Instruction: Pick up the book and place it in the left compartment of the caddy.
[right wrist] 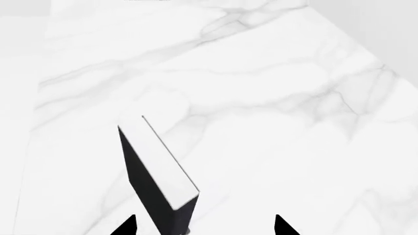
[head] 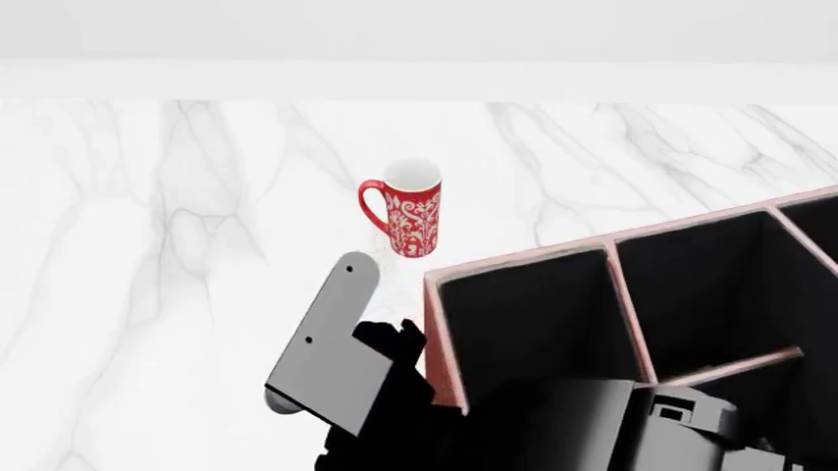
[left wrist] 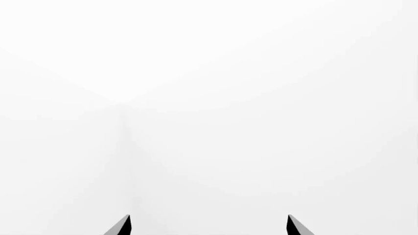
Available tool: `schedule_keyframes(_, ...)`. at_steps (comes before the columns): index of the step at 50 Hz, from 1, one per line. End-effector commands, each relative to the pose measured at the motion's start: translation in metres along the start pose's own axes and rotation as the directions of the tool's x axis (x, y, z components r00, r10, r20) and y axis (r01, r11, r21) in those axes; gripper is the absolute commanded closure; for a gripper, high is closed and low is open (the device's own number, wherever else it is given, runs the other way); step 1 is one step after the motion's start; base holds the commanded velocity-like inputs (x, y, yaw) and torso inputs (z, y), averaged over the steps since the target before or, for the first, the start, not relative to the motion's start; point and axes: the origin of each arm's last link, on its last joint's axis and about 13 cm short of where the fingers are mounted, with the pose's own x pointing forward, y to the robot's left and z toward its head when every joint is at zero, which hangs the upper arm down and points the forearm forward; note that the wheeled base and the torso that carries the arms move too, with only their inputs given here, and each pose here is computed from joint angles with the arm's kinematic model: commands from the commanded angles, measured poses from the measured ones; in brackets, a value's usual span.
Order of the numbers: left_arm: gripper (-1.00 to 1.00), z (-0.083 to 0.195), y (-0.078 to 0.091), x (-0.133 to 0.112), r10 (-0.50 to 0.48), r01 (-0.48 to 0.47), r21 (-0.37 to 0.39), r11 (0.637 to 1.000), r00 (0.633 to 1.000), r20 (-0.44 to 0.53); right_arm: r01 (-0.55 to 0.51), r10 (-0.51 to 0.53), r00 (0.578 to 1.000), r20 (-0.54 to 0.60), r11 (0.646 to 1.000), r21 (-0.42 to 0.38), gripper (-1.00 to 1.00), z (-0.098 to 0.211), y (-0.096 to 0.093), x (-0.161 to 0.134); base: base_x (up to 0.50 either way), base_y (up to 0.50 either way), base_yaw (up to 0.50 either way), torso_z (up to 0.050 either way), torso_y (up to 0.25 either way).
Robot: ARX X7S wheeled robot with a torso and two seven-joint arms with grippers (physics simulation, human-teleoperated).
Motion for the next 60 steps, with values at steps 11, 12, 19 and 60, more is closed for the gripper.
schedule_keyframes(11,-1.0,-0.001,-0.004,0.005,-0.015,0.015,0.012,1.0,1.0,-0.019,-0.047,0.047,0.999,-0.002,0.998,-0.033,-1.0,-0.016,-0.002,0.026,0.0,0.0,0.0,0.0,0.0)
schedule_keyframes(12,-1.0,-0.002,-0.004,0.006,-0.016,0.016,0.013,1.0,1.0,-0.02,-0.055,0.055,0.998,0.0,0.998,-0.032,-1.0,-0.017,-0.001,0.027,0.0,0.0,0.0,0.0,0.0)
schedule_keyframes(19,-1.0,-0.002,-0.006,0.008,-0.023,0.023,0.017,1.0,0.999,-0.025,-0.078,0.082,0.996,0.043,0.994,-0.079,-1.0,-0.021,0.004,0.035,0.0,0.0,0.0,0.0,0.0)
schedule_keyframes(60,-1.0,-0.003,-0.007,0.011,-0.032,0.033,0.026,0.999,0.998,-0.048,-0.14,0.141,0.99,0.008,0.987,-0.078,-1.0,-0.047,-0.002,0.077,0.0,0.0,0.0,0.0,0.0)
